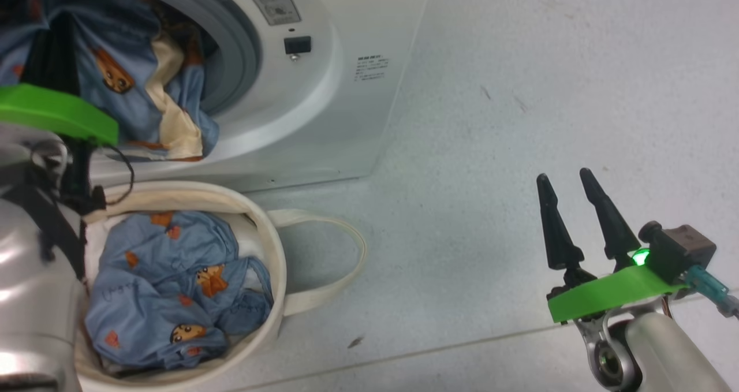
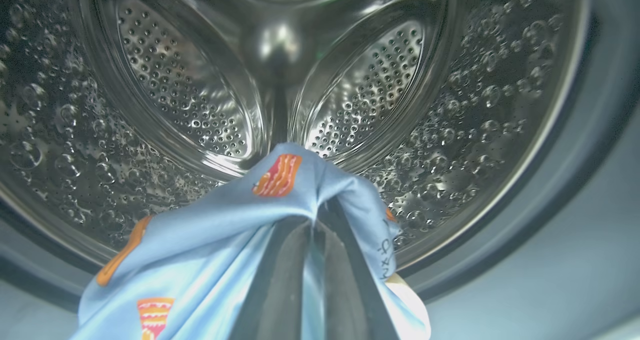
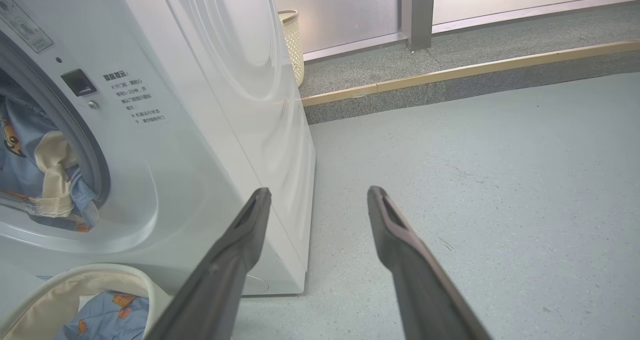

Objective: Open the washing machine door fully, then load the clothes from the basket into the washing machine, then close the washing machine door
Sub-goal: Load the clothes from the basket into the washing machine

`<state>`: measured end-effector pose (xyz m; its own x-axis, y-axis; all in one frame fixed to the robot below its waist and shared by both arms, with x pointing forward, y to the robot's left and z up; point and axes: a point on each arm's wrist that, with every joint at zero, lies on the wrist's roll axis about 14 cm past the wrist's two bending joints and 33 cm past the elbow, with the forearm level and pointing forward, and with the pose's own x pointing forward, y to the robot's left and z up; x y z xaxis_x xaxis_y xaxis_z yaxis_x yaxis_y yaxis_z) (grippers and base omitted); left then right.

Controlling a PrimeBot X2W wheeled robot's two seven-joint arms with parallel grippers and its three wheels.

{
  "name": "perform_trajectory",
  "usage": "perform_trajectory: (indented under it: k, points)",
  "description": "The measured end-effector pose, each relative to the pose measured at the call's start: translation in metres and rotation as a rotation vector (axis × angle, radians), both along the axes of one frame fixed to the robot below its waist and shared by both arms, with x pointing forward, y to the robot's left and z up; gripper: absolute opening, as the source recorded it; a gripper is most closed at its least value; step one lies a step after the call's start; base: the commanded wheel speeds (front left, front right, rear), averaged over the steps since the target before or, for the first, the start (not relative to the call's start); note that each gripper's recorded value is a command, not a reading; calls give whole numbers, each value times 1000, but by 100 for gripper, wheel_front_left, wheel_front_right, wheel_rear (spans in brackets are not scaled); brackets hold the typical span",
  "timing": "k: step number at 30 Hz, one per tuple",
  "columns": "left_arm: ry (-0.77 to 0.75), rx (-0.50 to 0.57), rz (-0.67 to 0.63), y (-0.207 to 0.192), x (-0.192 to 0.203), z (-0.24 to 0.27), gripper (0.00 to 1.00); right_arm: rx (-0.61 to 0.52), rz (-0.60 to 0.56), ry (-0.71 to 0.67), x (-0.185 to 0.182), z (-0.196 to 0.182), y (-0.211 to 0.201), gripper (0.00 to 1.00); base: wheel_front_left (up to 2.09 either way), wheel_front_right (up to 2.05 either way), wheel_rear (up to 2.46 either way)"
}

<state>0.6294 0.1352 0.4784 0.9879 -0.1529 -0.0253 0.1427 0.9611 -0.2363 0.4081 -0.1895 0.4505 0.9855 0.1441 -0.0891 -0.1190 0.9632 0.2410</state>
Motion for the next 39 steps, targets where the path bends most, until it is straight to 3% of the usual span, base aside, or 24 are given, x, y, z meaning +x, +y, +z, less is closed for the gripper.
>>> perform_trajectory:
  k: [12,18,21,26,31,38,39]
  points:
    - [93,53,21,11,41,-33,0,-41,-37,47,4,-18,-17,100,0,0,0]
    - [-234,-58,87,24,78,56,0,-62,-55,72,11,-31,-24,100,0,0,0]
    - [-300,-85,128,34,79,69,0,-57,-55,83,12,-37,-22,100,0,0,0]
    - [-149,-78,111,20,70,16,0,-49,-58,78,12,-35,-20,100,0,0,0]
    - [52,-1,42,0,58,-43,0,-49,-60,73,11,-33,-20,100,0,0,0]
    - [162,95,-40,-19,62,-59,0,-51,-68,79,8,-33,-22,100,0,0,0]
    - [161,91,-37,-19,65,-57,55,-51,-69,81,8,-34,-22,100,0,0,0]
